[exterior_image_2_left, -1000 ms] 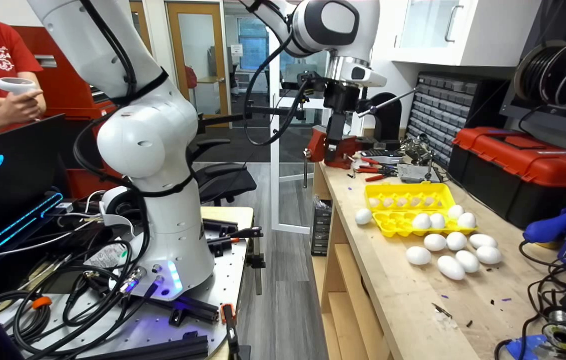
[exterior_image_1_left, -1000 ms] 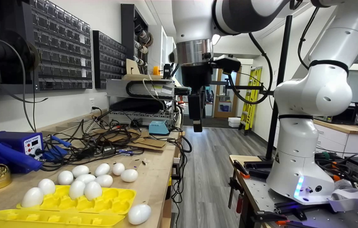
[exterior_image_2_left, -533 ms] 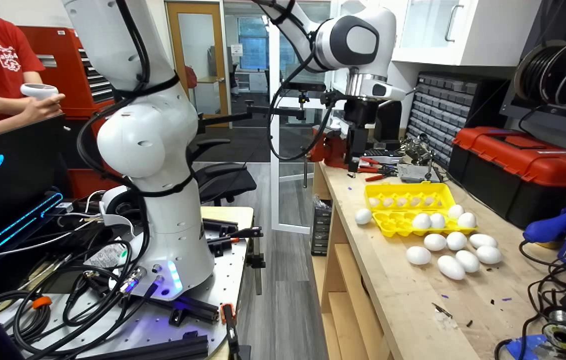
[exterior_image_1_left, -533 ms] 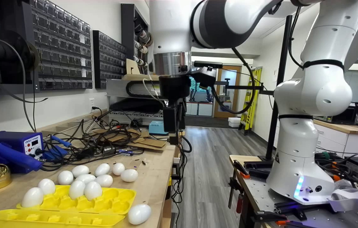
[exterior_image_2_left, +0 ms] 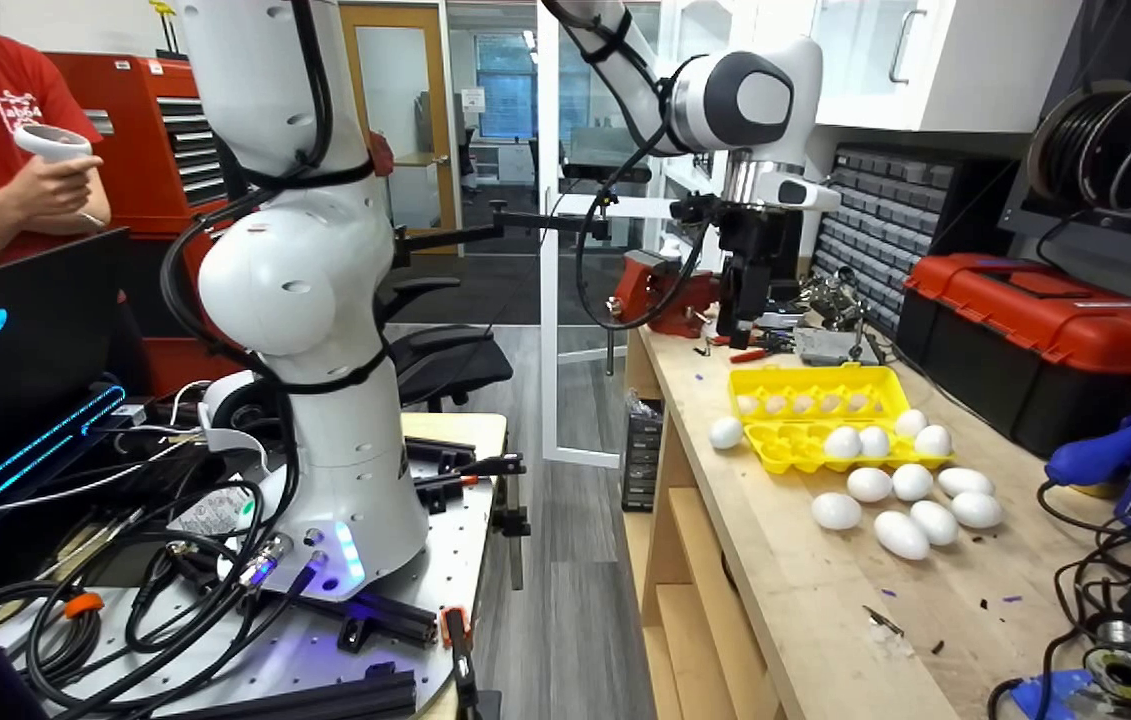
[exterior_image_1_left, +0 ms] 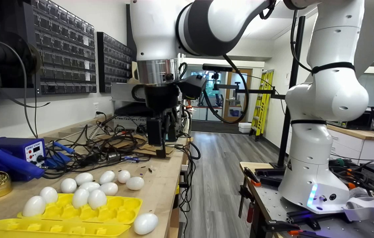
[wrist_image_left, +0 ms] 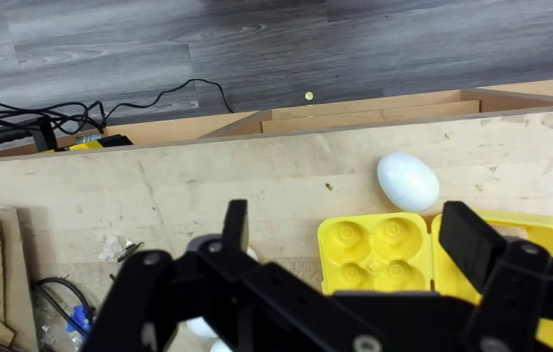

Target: Remove an egg from the crate and put it on the table

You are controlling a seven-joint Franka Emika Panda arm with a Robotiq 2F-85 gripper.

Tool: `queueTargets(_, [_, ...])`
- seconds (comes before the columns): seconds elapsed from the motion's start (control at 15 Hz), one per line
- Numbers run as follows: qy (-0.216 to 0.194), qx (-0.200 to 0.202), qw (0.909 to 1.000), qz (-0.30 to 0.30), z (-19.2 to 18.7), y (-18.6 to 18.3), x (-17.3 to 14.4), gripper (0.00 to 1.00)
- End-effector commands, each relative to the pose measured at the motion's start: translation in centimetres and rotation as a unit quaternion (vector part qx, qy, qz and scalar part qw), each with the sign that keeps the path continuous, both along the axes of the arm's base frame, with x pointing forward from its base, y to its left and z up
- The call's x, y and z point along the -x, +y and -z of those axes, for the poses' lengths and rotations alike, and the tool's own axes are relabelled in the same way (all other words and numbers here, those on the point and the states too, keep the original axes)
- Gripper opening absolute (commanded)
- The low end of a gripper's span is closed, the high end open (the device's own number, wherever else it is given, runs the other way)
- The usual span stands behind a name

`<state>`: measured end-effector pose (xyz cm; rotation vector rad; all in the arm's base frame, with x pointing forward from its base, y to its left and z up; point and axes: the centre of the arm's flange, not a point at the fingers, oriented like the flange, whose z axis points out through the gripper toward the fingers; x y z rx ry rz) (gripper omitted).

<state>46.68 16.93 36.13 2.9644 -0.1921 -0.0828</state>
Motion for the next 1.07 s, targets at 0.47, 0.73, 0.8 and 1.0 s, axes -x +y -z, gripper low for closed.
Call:
queueTargets(0.47, [0.0, 0.003, 1.0, 0.003, 0.3, 0.1, -0.1, 1.0])
queueTargets(0.73, [-0.016, 0.008, 0.9998, 0.01, 1.1, 0.5, -1.2, 1.0])
queueTargets(0.8, [-0.019, 0.007, 0.9998, 0.008, 1.3, 0.6, -1.6, 1.0])
queueTargets(1.0, [-0.035, -0.001, 0.9993, 0.009, 1.9, 0.8, -2.9, 1.0])
